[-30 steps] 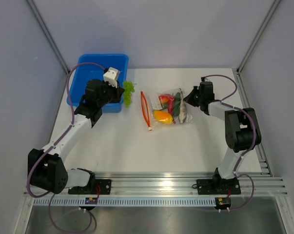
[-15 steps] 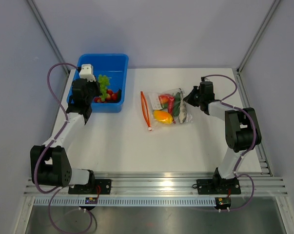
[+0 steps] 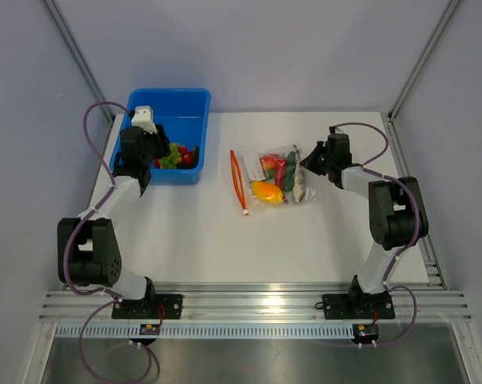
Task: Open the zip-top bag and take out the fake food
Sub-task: Place the fake fruit in the bin.
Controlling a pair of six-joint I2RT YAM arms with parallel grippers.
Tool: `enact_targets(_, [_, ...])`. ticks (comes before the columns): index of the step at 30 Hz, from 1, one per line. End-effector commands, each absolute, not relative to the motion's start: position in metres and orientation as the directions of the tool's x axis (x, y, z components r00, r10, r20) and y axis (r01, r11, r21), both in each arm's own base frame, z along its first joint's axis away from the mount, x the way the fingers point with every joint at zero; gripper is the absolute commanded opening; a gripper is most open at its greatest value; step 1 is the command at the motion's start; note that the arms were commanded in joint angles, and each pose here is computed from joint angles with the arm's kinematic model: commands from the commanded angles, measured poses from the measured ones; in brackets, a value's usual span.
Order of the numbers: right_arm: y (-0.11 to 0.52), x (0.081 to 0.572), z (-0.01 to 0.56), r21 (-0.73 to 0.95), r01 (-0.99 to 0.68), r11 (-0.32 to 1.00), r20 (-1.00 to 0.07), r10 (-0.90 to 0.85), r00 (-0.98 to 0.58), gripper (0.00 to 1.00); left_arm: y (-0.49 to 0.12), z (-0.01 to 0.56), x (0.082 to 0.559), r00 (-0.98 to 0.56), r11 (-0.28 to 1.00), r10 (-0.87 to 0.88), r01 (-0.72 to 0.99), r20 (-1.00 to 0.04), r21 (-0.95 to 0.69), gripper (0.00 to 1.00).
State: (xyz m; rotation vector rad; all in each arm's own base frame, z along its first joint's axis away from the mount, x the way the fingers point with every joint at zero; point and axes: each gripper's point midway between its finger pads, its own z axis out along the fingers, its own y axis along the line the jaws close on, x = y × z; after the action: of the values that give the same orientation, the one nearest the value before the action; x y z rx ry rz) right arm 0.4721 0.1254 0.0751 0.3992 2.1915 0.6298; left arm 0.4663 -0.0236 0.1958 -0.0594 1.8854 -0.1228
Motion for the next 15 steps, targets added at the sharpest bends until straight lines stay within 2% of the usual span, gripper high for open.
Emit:
enact_targets(1, [0.124,0.476,0.093,0.556,0.045,0.83,-0.645,0.465,-0.607,0.0,-0.028,0.238,0.476,-0.184,0.99,-0.107,0.066,-0.977,-0.121,0.52])
enact_targets(5, [0.124,0.476,0.093,0.554,0.037,0.831,-0.649,0.46,-0.607,0.0,-0.034,0.245,0.468,-0.152,0.986,-0.104,0.11,-0.983,-0.122,0.54])
enact_targets(8, [0.124,0.474,0.094,0.553,0.029,0.833,-0.654,0.455,-0.605,0.0,-0.048,0.26,0.453,-0.083,0.974,-0.087,0.203,-0.993,-0.102,0.54])
enact_targets(11, [0.123,0.474,0.093,0.553,0.03,0.833,-0.652,0.455,-0.606,0.0,-0.073,0.271,0.432,-0.019,0.937,-0.064,0.343,-0.998,-0.066,0.52])
enact_targets(12, [0.125,0.474,0.094,0.556,0.022,0.831,-0.651,0.451,-0.611,0.0,-0.09,0.277,0.423,0.019,0.903,-0.038,0.429,-0.999,-0.026,0.52])
enact_targets(15, [0.127,0.473,0.094,0.561,0.017,0.828,-0.647,0.451,-0.615,0.0,-0.122,0.279,0.4,0.089,0.847,0.032,0.526,-0.996,0.074,0.51])
